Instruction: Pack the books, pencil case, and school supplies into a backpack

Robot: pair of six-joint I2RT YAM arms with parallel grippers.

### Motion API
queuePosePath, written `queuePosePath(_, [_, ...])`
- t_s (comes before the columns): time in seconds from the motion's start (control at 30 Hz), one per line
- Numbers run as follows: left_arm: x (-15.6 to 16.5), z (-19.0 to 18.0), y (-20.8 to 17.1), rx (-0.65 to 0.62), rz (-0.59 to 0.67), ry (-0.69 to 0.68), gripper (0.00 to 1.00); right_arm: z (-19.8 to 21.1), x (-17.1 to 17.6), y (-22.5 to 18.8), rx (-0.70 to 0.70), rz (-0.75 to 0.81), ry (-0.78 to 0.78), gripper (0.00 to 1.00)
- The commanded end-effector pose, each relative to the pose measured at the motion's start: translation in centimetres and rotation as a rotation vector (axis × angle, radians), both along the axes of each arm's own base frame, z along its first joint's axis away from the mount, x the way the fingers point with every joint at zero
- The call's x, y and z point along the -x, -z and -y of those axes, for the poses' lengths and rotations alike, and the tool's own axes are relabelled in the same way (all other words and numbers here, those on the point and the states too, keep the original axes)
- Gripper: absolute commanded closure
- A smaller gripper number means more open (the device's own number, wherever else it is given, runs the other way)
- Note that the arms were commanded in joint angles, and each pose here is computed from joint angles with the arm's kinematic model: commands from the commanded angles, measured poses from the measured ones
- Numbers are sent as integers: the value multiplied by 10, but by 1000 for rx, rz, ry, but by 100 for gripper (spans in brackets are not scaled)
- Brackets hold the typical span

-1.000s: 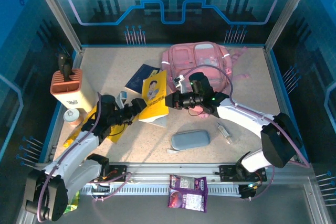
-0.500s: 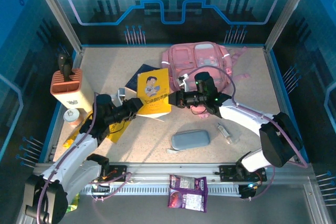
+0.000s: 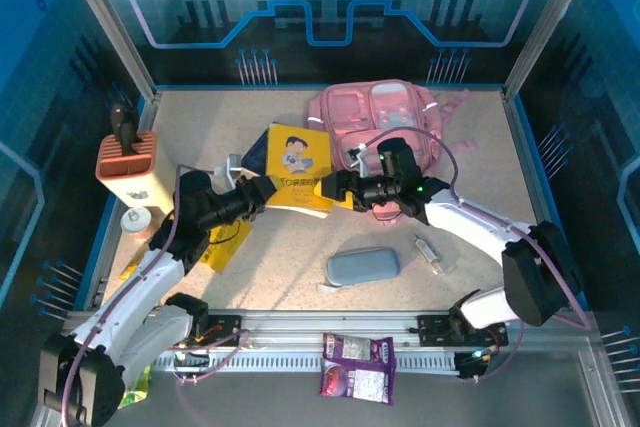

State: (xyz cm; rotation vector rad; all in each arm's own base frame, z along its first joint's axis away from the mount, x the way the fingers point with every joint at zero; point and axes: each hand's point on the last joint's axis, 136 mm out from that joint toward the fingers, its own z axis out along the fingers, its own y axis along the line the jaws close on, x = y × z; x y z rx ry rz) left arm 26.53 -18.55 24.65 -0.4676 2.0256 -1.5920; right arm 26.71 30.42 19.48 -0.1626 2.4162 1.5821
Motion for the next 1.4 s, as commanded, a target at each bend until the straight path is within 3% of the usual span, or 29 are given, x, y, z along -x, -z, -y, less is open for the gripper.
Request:
queuePosePath(0.0, [3,14,-67,89,177,41,100,3,10,-6,-41,-44,-21,9])
queuePosePath(0.17, [2,33,-92,133,243,73,100,-3,10,-33,-153,-34,-40,5])
queuePosePath(0.4, [-9,23,-63,-56,188,-4,100,9,14,-84,-253,75,-17,8])
queuePosePath(0.57, [-12,25,-47,-69,158,2,100,14,18,-97,-285,93,-23,15])
queuePosePath(0.93, [-6,31,-38,-93,151,27,100,20,13,-80,-217,77,-1,54])
queuePosePath(1.2, [-1,48,-31,-163,169,95,100,33,6,-75,-166,119,45,94])
queuePosePath(1.23, [0,48,-28,-183,168,97,98,37,5,-72,-138,130,60,99])
queuePosePath(1.3, [2,49,-26,-228,186,121,76,46,6,-72,-94,153,77,100])
queuePosePath(1.37, [2,41,-16,-358,200,132,57,56,8,-66,-41,159,98,100])
